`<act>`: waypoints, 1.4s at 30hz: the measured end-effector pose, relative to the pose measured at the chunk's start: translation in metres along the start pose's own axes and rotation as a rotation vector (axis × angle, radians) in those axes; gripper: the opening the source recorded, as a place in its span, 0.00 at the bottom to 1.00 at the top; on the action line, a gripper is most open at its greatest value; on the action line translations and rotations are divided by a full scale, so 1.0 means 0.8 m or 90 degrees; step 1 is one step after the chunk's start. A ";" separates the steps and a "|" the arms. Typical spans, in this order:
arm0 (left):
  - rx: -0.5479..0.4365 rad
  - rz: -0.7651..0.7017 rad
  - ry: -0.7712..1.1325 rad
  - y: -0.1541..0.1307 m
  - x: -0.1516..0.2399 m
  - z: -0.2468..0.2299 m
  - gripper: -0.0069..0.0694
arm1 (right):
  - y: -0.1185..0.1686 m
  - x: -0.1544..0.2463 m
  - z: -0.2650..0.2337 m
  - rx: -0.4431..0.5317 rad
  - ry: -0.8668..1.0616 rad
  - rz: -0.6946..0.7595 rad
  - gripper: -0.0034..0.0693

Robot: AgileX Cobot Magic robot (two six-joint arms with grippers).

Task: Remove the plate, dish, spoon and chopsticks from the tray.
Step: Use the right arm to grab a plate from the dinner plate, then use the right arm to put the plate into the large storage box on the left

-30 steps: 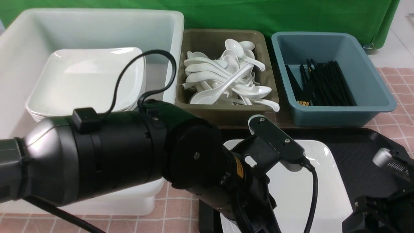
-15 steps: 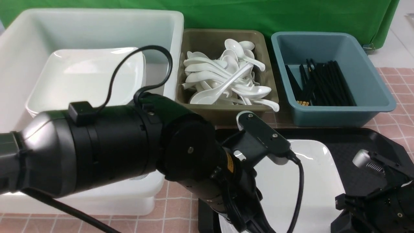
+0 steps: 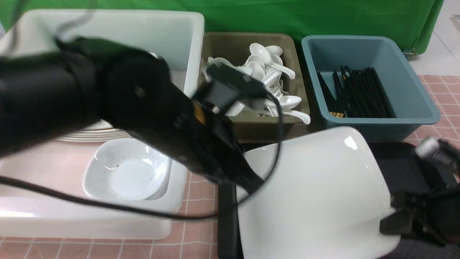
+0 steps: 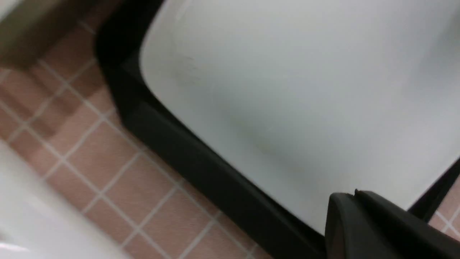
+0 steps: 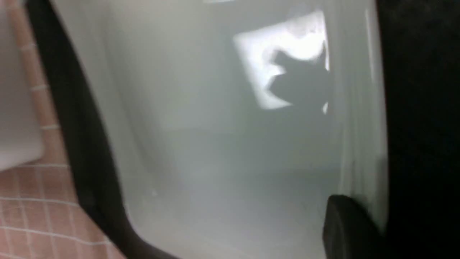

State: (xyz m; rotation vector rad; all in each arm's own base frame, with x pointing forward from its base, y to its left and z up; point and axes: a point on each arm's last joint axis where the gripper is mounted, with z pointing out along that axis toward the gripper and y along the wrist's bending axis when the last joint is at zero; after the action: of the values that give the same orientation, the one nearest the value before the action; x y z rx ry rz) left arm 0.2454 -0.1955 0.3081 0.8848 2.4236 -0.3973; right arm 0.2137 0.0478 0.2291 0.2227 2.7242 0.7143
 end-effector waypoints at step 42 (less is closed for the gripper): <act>-0.317 -0.478 -0.209 0.232 0.109 -0.225 0.09 | 0.359 -0.179 0.243 -0.310 -0.081 -0.023 0.16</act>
State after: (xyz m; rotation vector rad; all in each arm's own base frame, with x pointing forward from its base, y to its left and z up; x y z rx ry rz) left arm 0.2443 0.0649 0.3897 -0.3017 2.2933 -0.1565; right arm 0.4337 0.3510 0.2493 0.0990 2.3401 1.2715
